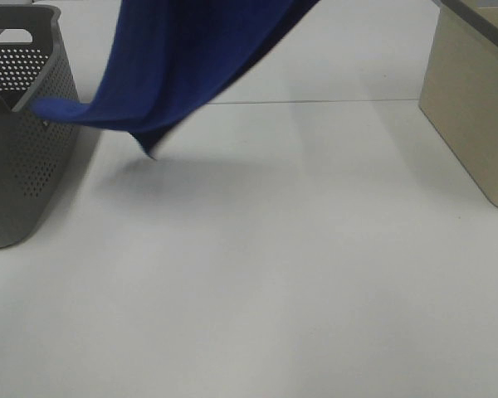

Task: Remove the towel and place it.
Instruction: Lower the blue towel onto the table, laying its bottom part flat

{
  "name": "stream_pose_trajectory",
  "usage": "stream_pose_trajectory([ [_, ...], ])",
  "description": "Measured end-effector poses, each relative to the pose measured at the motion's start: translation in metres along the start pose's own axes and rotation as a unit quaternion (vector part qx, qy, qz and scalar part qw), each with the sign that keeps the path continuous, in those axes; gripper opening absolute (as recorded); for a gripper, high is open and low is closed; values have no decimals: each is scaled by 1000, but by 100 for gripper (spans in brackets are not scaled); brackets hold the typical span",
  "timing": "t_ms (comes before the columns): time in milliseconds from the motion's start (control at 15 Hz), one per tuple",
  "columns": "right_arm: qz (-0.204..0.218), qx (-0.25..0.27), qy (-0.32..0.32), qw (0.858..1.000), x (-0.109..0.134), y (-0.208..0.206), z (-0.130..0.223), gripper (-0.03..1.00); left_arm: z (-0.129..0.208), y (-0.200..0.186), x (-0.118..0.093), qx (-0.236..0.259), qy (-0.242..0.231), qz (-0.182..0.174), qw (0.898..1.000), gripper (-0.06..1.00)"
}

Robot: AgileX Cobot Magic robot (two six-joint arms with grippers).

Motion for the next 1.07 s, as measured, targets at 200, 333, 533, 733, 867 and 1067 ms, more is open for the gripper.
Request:
stream_pose_trajectory([
  [200,10,-37,-10,999,-5,-8,-27,2,1,8,8,-31,5,-19,999,0],
  [333,38,-71,-23,997,-16,-6,-40,2,9,22,-5,-36,36,-14,999,0],
  [533,68,-67,-78,992,-29,6,-39,2,25,40,-24,-39,60,-5,997,0],
  [733,85,-49,-128,987,-37,16,-33,2,43,51,-16,-54,62,-19,996,0],
  [867,98,-64,-146,982,-44,28,-37,2,58,58,-2,-79,55,-41,995,0],
  [1067,125,-111,-146,975,-58,56,-50,2,92,72,4,-98,53,-57,992,0],
])
Point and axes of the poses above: a point on each arm's last joint axis where the gripper is mounted, y pointing out along that axis toward the gripper, x along the wrist's bending axis when the last joint is at zero, z = x × y, the point moved 10 cm from there along y, pointing out along that axis toward the gripper, and after that the axes turned 4 degrees about y, right-handed, at the moved point
